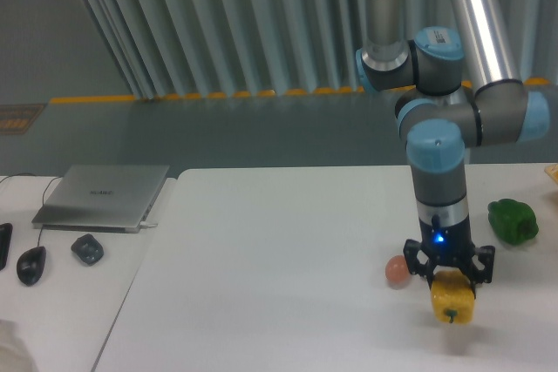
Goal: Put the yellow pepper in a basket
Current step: 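Lift the yellow pepper and carry it past the green pepper out of view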
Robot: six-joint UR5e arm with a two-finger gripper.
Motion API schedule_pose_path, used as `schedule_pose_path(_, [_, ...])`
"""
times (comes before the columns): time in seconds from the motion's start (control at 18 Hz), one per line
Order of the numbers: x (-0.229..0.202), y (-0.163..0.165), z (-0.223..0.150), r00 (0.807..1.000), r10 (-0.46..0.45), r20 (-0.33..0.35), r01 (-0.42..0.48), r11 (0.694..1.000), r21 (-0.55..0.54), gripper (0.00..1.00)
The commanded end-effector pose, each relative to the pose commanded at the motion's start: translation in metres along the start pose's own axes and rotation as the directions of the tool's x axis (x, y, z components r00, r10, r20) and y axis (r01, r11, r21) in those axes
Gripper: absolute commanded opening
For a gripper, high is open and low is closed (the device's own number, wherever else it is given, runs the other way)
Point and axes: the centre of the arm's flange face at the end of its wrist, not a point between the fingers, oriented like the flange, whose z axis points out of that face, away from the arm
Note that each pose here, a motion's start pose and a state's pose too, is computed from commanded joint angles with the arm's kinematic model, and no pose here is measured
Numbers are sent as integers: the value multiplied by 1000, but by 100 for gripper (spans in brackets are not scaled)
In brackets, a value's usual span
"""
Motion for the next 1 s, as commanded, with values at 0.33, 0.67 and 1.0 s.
schedule_pose_path(0.33, [-45, 26, -26, 995, 99, 8, -99, 995, -7, 56])
schedule_pose_path(0.67, [-87, 60, -53, 974, 228, -1, -228, 973, -43, 57])
schedule_pose_path(1.0, [-122, 101, -61, 935, 354, -27, -355, 932, -75, 57])
